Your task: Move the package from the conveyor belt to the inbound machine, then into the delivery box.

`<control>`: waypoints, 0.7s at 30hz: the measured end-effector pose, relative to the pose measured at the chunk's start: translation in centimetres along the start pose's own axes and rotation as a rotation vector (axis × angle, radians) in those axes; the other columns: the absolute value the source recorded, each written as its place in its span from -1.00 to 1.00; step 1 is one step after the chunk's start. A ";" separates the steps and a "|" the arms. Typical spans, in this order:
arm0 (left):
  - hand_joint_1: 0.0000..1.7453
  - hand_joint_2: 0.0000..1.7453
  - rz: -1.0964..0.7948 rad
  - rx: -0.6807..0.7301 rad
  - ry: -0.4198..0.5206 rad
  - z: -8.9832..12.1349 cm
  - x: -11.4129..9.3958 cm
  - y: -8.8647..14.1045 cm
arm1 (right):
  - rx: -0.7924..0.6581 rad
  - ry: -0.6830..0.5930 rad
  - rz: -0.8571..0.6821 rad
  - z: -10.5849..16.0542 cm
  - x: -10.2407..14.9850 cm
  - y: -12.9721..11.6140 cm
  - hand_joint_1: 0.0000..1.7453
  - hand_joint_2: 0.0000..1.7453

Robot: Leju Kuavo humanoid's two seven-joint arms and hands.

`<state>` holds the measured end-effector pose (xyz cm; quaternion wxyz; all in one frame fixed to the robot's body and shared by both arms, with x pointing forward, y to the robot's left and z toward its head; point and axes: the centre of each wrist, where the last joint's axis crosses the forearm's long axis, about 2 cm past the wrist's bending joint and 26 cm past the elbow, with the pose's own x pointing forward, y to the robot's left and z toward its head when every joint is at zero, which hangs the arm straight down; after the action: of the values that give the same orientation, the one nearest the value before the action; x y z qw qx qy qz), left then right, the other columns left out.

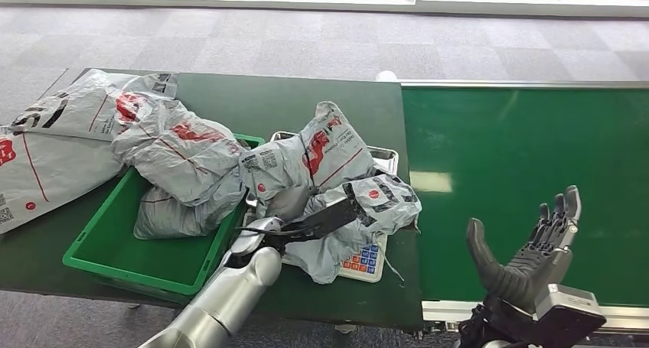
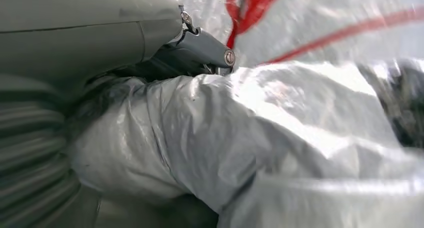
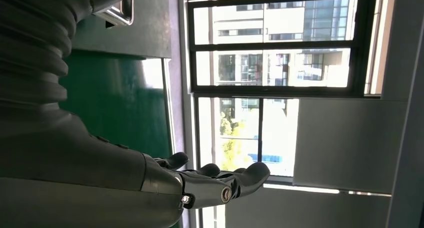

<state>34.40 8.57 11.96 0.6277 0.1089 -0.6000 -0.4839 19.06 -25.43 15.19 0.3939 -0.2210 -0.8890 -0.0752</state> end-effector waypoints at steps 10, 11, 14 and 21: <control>1.00 1.00 0.175 0.092 -0.053 1.3 -1.5 1.6 | -0.001 0.006 0.010 0.3 0.0 -0.1 -1.00 1.00; 1.00 1.00 0.210 0.120 -0.073 1.6 -1.6 1.9 | -0.003 0.006 0.013 0.4 0.0 -0.2 -1.00 1.00; 1.00 1.00 0.302 0.273 -0.156 2.6 -1.3 3.7 | -0.005 0.011 0.024 0.8 0.0 -0.4 -1.00 1.00; 1.00 1.00 0.240 0.805 -0.452 8.5 0.9 10.7 | -0.012 0.018 0.050 2.2 0.3 -1.4 -1.00 1.00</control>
<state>32.02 17.10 22.45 0.4409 0.1655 -0.8696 -0.1484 16.81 -25.86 13.95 0.4022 -0.2448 -0.8792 -0.0724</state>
